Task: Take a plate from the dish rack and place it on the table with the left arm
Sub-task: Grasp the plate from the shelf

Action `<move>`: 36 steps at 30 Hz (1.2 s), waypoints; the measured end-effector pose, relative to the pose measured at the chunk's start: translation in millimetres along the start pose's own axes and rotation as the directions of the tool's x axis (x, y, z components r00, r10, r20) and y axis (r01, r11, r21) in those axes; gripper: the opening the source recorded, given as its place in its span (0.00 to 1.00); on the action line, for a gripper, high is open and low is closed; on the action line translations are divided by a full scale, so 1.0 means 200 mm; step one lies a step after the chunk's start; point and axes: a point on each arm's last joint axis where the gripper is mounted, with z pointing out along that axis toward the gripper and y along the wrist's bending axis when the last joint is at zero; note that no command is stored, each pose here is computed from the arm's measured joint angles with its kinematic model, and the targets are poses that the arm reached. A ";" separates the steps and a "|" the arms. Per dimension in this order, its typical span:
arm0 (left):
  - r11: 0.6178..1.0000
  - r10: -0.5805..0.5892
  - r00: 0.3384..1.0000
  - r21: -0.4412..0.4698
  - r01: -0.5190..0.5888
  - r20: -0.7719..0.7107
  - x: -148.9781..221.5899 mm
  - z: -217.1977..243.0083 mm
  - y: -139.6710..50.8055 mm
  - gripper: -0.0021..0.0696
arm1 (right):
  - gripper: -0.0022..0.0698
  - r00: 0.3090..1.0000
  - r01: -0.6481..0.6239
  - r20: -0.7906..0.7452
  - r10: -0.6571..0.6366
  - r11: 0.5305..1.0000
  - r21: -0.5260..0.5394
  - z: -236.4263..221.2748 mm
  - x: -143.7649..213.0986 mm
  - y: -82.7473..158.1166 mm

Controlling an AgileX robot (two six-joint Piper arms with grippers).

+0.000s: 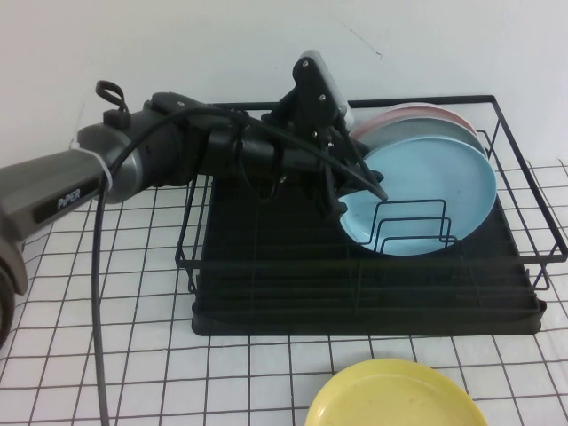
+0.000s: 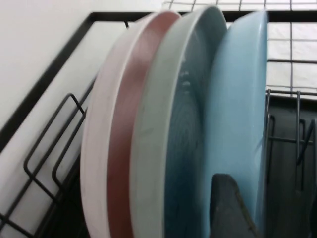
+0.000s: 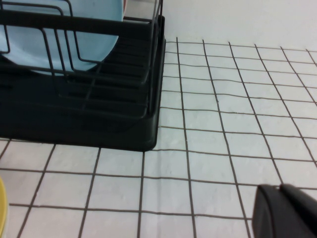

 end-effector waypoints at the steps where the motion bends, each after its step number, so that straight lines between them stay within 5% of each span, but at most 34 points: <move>1: 1.000 -0.003 1.000 0.004 0.003 -0.002 0.01 0.01 0.00 0.47 | 0.03 1.000 0.000 0.000 0.000 1.000 0.000 0.00 0.00 0.00; 18: 0.994 -0.078 0.997 -0.074 0.079 0.013 0.12 0.10 0.06 0.46 | 0.03 1.000 0.000 0.000 0.000 1.000 0.000 0.00 0.00 0.00; 27: 0.988 -0.102 0.994 -0.114 0.105 0.035 0.12 0.10 0.07 0.15 | 0.03 1.000 0.000 0.000 0.000 1.000 0.000 0.00 0.00 0.00; 36: 0.988 -0.092 0.995 -0.123 0.095 0.031 0.11 0.09 0.08 0.14 | 0.03 1.000 0.000 0.000 0.000 1.000 0.000 0.00 0.00 0.00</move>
